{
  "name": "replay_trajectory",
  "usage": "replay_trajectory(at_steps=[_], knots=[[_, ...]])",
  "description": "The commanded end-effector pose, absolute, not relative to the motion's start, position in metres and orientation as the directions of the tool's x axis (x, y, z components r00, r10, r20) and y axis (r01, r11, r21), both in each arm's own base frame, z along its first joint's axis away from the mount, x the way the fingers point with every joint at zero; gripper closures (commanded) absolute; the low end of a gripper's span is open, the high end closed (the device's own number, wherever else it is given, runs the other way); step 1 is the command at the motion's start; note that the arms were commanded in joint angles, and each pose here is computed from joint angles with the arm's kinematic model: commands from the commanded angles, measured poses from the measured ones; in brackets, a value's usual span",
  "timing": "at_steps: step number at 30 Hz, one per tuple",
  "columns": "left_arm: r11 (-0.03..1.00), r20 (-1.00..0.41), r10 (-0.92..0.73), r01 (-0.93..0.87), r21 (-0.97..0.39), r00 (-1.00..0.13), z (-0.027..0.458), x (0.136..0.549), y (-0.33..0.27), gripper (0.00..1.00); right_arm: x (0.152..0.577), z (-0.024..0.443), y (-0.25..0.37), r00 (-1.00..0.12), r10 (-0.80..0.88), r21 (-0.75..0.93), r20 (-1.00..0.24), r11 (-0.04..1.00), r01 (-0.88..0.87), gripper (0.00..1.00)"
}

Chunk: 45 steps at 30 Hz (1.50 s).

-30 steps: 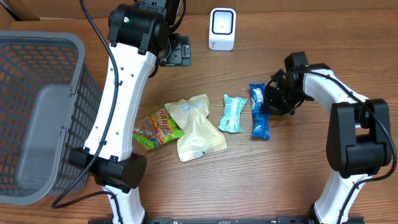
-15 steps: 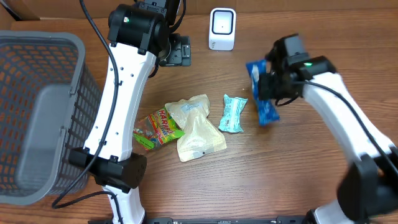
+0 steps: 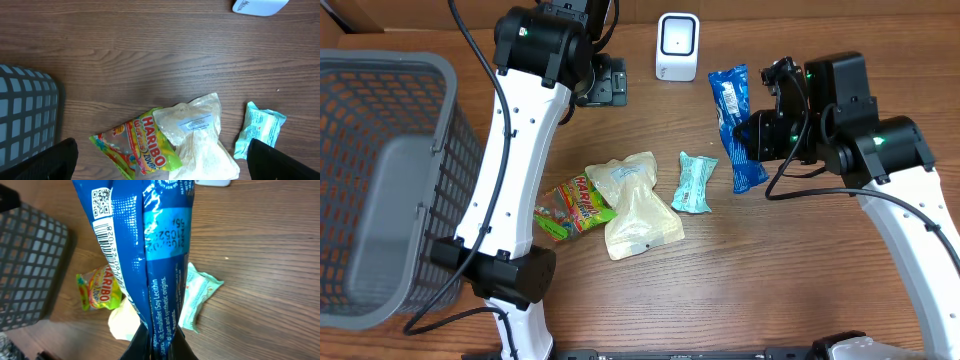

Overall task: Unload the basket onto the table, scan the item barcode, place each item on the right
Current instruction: 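Lift the blue bar off the table with the right gripper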

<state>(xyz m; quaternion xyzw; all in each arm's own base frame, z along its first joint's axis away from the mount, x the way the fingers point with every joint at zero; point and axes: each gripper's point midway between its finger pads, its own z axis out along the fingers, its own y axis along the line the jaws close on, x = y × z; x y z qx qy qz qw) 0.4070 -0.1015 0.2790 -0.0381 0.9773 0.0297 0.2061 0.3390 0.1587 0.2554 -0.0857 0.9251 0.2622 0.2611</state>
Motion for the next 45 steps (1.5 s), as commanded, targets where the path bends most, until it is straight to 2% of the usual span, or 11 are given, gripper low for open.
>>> replay_trajectory(at_steps=[1,6,10,14,24,30,36,41,45], knots=[[0.995,-0.427,-0.061,-0.089,0.047,-0.902,0.286,0.408,-0.1,0.0,0.331,0.286,0.169,-0.809,-0.032,0.473,-0.587,0.797,-0.375,0.96],[0.995,-0.438,-0.089,-0.104,0.01,-0.894,0.287,0.412,-0.105,0.0,0.331,0.288,0.172,-0.804,-0.032,0.482,-0.593,0.786,-0.387,0.96],[0.999,-0.401,-0.042,-0.029,-0.038,-0.915,0.285,0.404,-0.118,0.0,0.329,0.289,0.174,-0.808,-0.035,0.492,-0.588,0.777,-0.392,0.96],[0.998,-0.406,-0.068,-0.056,-0.041,-0.911,0.296,0.398,-0.105,0.0,0.328,0.289,0.175,-0.809,-0.036,0.499,-0.587,0.771,-0.396,0.96],[0.939,-0.507,-0.331,-0.331,-0.094,-0.796,0.347,0.385,-0.018,0.0,0.334,0.29,0.177,-0.815,-0.002,0.52,-0.58,0.769,-0.372,0.96],[0.906,-0.496,-0.404,-0.409,-0.105,-0.768,0.345,0.386,0.011,0.0,0.331,0.29,0.189,-0.81,-0.024,0.518,-0.586,0.757,-0.398,0.96],[0.902,-0.517,-0.394,-0.428,-0.058,-0.76,0.346,0.385,0.021,0.0,0.328,0.291,0.197,-0.807,-0.037,0.518,-0.589,0.749,-0.413,0.96],[0.902,-0.517,-0.396,-0.428,-0.063,-0.759,0.346,0.386,0.02,0.0,0.333,0.293,0.196,-0.791,-0.033,0.496,-0.611,0.763,-0.415,0.96],[0.902,-0.516,-0.396,-0.427,-0.063,-0.759,0.346,0.386,0.02,0.0,0.35,0.278,0.171,-0.776,-0.011,0.381,-0.631,0.867,-0.322,0.96]])
